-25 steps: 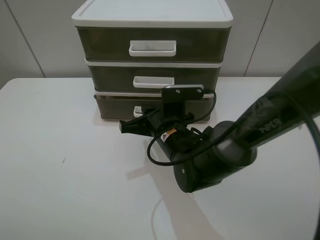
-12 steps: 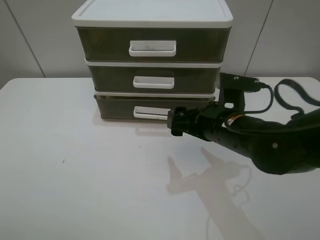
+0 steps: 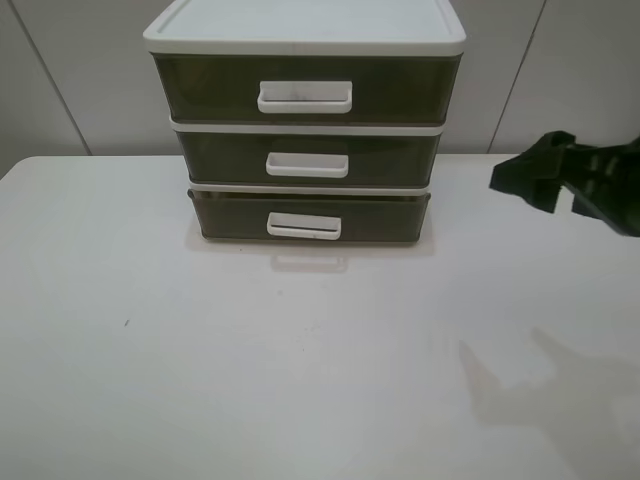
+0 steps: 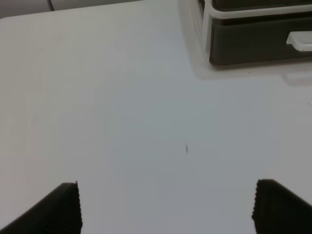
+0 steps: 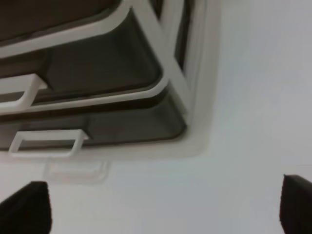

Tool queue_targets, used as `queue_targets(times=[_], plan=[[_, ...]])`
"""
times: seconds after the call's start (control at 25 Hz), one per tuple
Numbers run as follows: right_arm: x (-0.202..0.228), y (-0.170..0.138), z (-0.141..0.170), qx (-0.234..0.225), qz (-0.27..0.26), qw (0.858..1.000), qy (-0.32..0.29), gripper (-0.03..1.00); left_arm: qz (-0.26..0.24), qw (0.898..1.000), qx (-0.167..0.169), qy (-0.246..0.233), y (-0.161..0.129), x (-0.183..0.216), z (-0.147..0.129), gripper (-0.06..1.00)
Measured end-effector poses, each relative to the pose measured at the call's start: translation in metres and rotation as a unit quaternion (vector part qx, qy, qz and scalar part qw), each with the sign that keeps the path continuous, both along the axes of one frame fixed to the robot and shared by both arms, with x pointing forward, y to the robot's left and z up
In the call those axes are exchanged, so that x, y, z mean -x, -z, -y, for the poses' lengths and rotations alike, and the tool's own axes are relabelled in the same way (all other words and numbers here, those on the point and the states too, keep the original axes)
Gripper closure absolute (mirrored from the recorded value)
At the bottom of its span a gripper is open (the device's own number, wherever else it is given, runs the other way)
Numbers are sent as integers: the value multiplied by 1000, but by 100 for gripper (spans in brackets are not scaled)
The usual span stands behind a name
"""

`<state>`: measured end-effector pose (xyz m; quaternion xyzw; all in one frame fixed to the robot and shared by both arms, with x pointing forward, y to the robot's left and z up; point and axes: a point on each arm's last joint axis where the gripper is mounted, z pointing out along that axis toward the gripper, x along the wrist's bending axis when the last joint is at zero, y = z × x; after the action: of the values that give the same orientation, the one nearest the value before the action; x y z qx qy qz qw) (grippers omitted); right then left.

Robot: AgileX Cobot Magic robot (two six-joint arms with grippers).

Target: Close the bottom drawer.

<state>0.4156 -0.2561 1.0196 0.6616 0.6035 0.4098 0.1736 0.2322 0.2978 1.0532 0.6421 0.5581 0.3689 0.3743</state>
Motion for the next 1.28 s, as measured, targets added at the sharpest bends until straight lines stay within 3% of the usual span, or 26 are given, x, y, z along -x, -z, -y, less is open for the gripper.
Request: queue_targets(times=[0.24,0.52,0.92,1.28], plan=[[61,-43,38,52,43,995,70,15,0,1000,0,0,0,0,0,23],[131,-83,43,159,88,979,88,15,0,1000,0,0,0,0,0,23],[170,-76,40,183,107,973,96,15,0,1000,0,0,0,0,0,23],[184,-38,40,178,117,972,99,15,0,1000,0,0,0,0,0,23]])
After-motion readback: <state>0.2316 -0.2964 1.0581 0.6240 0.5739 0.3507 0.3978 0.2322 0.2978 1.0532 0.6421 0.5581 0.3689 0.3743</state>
